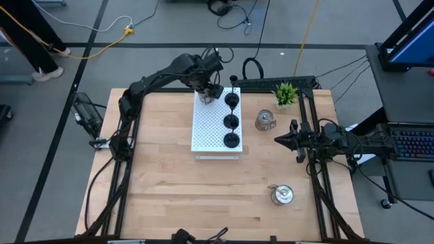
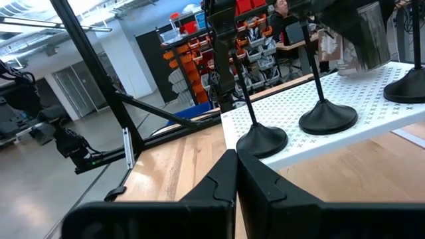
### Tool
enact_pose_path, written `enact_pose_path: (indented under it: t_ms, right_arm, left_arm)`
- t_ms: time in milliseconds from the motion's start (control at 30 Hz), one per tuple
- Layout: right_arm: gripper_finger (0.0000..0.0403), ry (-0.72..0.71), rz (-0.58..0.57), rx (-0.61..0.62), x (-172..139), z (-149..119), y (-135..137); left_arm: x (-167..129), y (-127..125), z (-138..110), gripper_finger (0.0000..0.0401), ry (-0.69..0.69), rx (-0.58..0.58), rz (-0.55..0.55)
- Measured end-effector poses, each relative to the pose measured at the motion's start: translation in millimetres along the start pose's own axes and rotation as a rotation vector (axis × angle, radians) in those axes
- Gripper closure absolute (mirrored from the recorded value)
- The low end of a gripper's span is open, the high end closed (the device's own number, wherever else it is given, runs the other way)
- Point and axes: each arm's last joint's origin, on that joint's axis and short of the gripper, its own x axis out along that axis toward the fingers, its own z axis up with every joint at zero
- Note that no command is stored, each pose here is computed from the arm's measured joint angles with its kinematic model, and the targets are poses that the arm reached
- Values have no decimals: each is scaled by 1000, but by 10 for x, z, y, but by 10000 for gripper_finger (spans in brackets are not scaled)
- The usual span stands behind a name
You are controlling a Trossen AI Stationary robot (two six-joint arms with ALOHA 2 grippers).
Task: Pick & Place candle stick holders
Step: Put the top left brown scented candle on the shelf
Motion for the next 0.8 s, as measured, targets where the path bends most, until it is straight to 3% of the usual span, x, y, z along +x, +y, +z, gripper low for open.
enact_pose_path:
  t_ms: [800]
  right_arm:
    - [403, 0, -1, 1, 0, 0, 0]
  left_arm:
    - [145, -54, -45, 28, 22, 6, -26]
